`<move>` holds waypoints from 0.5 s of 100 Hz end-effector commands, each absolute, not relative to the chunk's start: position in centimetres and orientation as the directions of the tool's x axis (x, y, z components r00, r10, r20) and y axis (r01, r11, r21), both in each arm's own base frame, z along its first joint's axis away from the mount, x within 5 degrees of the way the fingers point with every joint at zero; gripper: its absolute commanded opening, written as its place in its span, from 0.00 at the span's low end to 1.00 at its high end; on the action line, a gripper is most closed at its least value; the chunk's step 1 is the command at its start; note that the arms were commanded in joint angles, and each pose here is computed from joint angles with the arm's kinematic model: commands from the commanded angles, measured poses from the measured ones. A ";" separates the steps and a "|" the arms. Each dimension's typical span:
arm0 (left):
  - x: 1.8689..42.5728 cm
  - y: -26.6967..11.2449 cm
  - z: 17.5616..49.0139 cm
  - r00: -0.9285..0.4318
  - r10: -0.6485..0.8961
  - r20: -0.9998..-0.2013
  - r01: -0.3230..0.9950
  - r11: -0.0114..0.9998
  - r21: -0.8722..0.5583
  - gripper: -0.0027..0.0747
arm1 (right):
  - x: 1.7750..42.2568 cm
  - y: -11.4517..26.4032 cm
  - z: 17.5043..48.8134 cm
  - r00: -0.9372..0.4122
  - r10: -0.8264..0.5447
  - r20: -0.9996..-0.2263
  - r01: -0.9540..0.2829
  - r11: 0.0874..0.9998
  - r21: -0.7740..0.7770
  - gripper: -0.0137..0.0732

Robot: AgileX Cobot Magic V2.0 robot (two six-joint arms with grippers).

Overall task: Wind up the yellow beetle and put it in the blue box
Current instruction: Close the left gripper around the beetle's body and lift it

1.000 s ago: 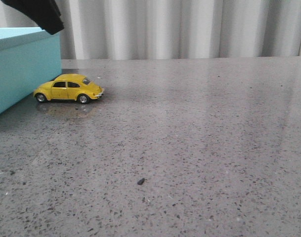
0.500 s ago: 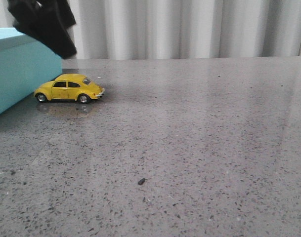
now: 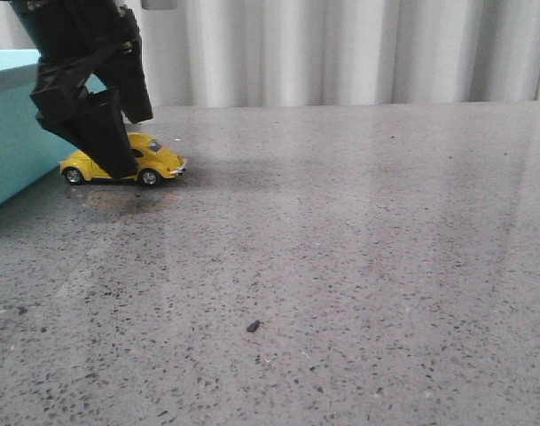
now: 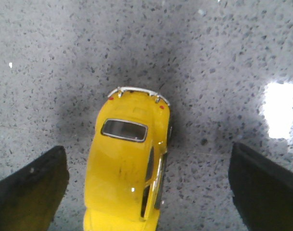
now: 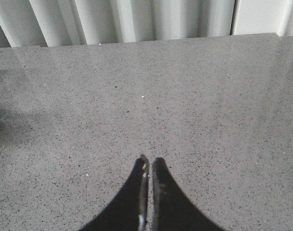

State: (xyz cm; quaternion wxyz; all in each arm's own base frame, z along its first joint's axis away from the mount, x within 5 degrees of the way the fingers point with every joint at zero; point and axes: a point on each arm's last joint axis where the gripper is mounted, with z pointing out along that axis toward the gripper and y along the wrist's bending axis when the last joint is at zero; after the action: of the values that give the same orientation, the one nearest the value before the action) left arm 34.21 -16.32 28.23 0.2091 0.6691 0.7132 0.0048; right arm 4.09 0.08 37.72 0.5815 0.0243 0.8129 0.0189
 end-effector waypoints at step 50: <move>35.2 -16.7 28.7 0.004 0.956 -0.293 0.924 0.108 0.367 0.83 | 4.3 0.1 39.0 -0.232 0.049 -0.971 0.009 0.999 0.048 0.09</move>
State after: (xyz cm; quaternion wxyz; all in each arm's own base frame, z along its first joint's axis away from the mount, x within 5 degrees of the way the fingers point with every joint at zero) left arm 35.24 -16.38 26.47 0.1939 0.6761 0.7104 0.0227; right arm 4.09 0.08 37.72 0.5815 0.0243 0.8129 0.0189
